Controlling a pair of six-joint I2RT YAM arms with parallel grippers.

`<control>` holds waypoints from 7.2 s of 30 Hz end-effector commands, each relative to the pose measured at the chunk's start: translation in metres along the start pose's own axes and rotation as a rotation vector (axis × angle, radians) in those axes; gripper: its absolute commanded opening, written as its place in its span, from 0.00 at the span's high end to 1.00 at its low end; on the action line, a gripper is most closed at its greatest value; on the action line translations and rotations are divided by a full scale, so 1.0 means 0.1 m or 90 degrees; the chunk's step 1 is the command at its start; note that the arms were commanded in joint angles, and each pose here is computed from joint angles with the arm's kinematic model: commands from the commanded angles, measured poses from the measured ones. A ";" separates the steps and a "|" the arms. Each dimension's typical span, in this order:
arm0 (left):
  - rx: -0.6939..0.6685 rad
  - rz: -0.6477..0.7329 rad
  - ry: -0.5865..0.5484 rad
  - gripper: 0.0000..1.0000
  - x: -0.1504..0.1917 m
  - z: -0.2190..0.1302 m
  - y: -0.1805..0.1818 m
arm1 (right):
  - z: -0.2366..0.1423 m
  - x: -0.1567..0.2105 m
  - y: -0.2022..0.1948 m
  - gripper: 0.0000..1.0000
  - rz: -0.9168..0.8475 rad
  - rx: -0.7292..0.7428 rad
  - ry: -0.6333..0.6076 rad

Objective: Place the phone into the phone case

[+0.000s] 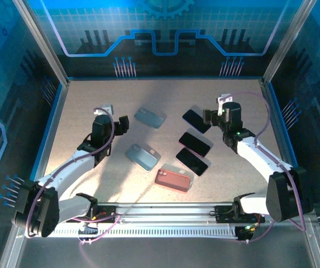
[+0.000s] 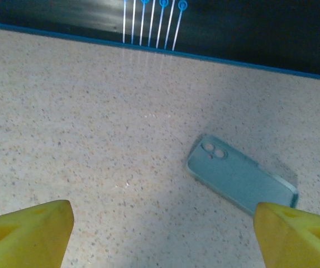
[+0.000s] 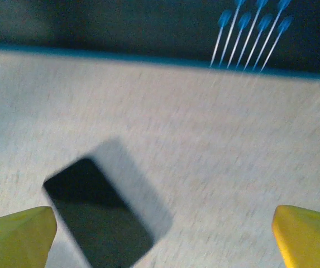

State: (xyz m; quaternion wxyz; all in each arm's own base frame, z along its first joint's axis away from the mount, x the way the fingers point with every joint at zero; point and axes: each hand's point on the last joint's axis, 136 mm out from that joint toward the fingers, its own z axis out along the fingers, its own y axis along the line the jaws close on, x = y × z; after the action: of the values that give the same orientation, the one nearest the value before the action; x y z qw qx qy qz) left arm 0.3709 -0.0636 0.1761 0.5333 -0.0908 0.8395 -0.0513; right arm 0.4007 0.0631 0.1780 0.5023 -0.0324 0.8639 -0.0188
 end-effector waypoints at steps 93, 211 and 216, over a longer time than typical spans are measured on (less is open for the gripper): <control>0.090 -0.036 0.122 0.22 0.34 -0.02 -0.39 | 0.24 1.35 1.02 0.00 0.000 -0.153 0.390; 0.259 -0.093 0.272 0.37 0.83 -0.18 -1.15 | 0.04 1.14 1.05 0.23 -0.103 -0.148 0.435; 0.261 -0.088 0.271 0.37 0.86 -0.19 -1.16 | 0.09 1.24 0.80 0.13 -0.043 -0.118 0.461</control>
State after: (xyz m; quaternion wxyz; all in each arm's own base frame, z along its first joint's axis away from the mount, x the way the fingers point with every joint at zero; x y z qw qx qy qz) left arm 0.3242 -0.1848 0.1153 0.3371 -0.0310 0.9063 -0.2530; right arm 0.3504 0.1519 0.0608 0.1710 -0.1279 0.9765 0.0288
